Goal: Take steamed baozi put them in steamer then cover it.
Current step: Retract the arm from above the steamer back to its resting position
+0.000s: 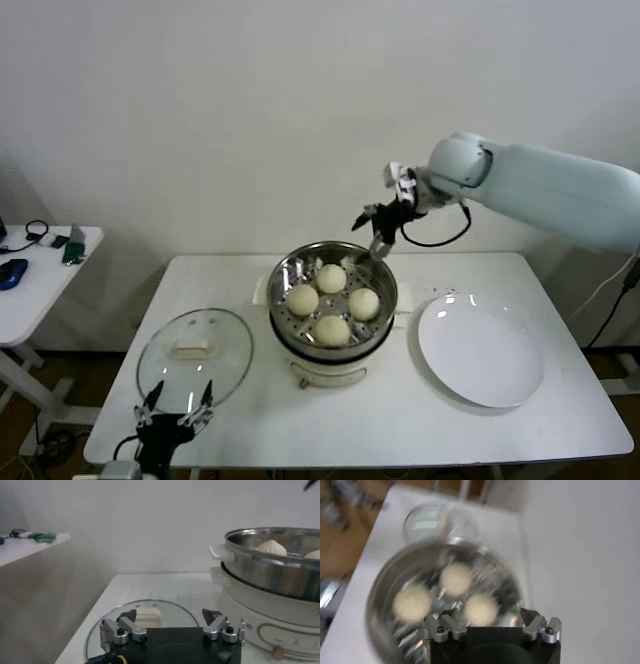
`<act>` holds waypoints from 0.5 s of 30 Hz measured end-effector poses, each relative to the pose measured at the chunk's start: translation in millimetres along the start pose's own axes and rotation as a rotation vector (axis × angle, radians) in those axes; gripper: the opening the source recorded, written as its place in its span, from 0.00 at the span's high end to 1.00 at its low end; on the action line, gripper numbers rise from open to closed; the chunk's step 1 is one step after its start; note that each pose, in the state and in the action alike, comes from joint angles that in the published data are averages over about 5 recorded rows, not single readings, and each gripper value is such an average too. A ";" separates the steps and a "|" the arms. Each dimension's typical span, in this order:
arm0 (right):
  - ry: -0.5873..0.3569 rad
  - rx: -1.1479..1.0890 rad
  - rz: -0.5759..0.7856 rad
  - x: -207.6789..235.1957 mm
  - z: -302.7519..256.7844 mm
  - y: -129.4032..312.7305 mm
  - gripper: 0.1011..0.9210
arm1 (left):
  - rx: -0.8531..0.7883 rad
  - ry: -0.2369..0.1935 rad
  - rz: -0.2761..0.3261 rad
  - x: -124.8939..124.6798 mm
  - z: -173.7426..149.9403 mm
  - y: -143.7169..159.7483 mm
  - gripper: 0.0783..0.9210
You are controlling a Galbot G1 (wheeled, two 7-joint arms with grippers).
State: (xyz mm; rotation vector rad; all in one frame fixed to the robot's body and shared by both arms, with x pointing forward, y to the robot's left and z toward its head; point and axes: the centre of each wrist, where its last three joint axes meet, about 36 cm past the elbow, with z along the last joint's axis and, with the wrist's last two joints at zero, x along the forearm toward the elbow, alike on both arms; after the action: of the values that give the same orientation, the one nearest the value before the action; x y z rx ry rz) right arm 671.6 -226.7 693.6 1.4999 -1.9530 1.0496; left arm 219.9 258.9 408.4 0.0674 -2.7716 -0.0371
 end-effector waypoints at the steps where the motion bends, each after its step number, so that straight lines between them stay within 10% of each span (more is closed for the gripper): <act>1: -0.040 -0.028 0.042 3.5 4.2 0.4 0.12 | -0.001 -0.002 0.001 -1.0 -1.0 0.3 0.12; 15: -0.352 -0.423 0.607 44.1 151.2 73.0 0.12 | -0.024 -0.058 0.012 -22.8 -19.3 3.3 0.12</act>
State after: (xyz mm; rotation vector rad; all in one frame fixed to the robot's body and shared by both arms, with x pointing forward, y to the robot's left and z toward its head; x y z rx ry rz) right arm 602.5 -364.6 614.0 0.9183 -2.7667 0.5316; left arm 248.0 263.0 418.3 0.0442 -2.8283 -0.0705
